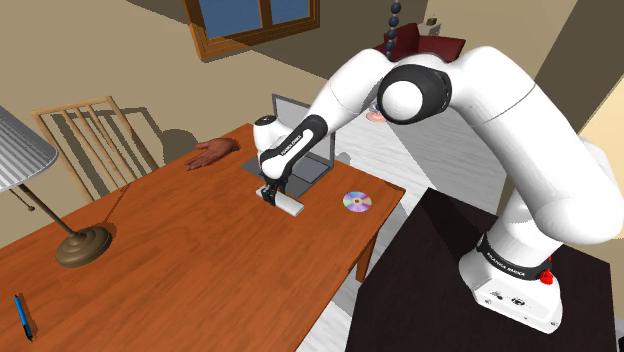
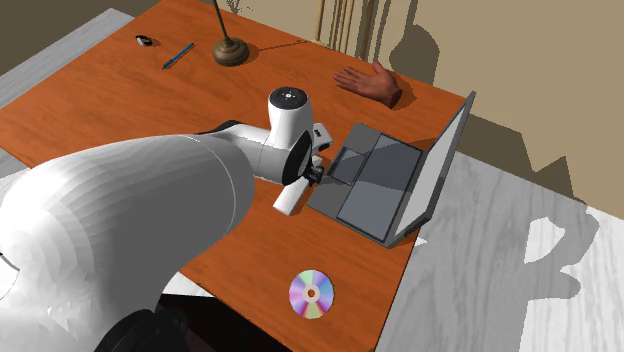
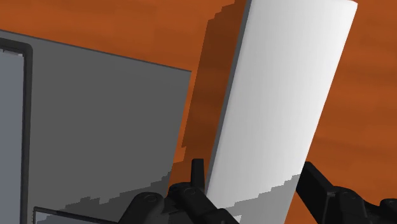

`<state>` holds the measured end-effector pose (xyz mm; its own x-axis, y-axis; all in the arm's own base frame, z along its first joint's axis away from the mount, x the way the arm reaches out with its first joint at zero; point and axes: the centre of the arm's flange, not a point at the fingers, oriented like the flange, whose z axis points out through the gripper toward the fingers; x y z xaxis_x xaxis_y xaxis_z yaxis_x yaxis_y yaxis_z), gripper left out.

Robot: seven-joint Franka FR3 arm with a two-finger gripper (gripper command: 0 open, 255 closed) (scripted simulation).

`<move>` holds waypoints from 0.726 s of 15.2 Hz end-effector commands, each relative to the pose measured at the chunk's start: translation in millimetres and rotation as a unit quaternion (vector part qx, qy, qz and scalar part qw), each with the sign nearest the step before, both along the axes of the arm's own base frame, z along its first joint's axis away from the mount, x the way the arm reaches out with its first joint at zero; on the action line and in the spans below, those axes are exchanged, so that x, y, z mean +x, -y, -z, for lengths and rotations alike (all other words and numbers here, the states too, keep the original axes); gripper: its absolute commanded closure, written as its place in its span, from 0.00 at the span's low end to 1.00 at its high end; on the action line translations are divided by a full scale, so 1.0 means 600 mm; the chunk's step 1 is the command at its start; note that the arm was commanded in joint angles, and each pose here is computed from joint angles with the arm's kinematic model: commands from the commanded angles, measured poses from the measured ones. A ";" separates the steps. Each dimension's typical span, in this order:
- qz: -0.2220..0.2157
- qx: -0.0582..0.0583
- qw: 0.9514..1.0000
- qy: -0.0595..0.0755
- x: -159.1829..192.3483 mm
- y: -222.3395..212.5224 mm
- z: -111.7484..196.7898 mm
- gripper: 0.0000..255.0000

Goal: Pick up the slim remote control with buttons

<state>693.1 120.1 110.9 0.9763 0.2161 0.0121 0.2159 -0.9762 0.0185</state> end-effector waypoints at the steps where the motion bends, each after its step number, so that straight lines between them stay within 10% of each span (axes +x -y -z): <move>1: -0.001 0.000 1.000 -0.002 -0.001 -0.001 0.005 1.00; 11: -0.001 0.000 1.000 -0.002 -0.002 -0.001 -0.068 1.00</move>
<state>691.1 121.0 145.7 0.9760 0.2176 0.0091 0.2174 -0.9759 0.0182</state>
